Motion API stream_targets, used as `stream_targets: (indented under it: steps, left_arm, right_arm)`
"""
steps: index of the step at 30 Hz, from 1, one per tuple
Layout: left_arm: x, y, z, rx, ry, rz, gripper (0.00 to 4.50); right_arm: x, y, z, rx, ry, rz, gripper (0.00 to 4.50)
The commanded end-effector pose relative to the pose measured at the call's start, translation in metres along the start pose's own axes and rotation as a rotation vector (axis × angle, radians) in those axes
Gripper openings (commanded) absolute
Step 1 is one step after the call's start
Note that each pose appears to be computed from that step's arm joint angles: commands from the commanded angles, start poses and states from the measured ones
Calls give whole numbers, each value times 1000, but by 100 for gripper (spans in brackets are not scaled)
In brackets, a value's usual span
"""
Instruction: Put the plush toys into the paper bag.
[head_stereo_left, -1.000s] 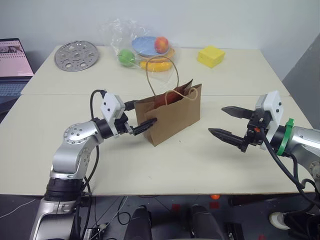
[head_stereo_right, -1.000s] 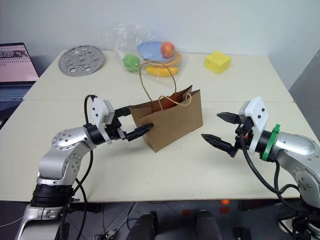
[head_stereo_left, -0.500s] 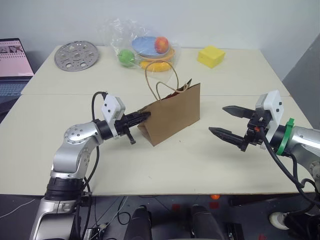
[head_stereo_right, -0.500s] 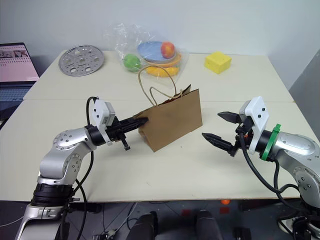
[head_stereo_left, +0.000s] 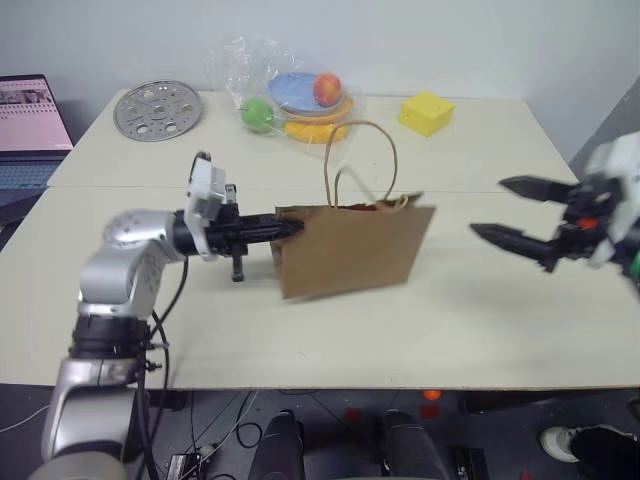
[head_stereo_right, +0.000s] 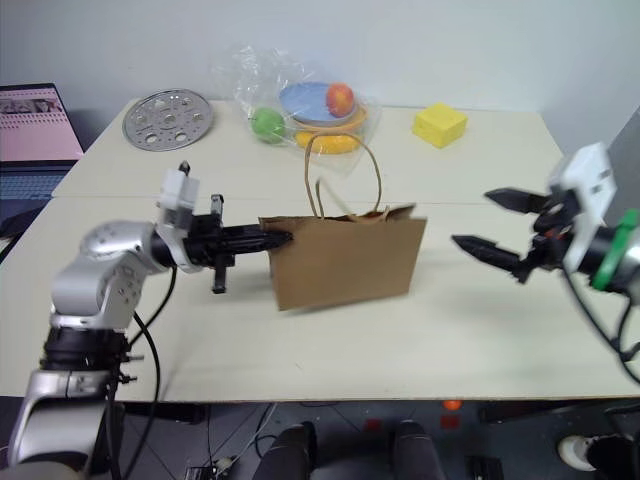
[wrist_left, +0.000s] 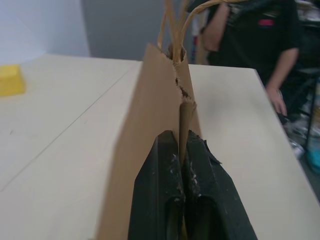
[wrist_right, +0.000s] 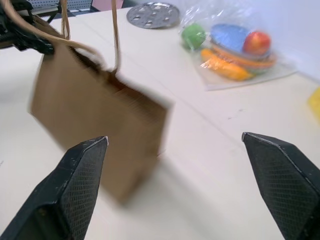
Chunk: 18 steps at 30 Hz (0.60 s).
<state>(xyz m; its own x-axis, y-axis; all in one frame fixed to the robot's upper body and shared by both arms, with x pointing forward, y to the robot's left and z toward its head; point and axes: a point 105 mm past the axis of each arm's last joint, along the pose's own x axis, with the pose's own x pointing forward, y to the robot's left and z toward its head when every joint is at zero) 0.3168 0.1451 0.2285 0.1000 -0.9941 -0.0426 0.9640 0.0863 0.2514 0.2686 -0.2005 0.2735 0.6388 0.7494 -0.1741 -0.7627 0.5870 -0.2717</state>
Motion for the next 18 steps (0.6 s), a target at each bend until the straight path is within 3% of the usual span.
stream_targets:
  steps: [1, 4, 9, 12, 18]
  left_arm:
    - [4, 4, -18, 25, 19, -84, 3]
    - [10, 11, -39, 30, 47, -90, 3]
    - [16, 13, -49, 73, 79, -106, 3]
    - [12, 17, -48, 55, 108, -107, 64]
    - [-18, 2, -14, 20, 183, -138, 250]
  right_arm:
    - [-12, 5, 7, 11, 14, 56, 450]
    - [-10, 23, 4, 42, 44, 115, 450]
    - [-9, 35, -3, 60, 70, 148, 450]
    - [-8, 38, -5, 54, 68, 153, 450]
    - [-5, 32, -12, 78, 40, 136, 450]
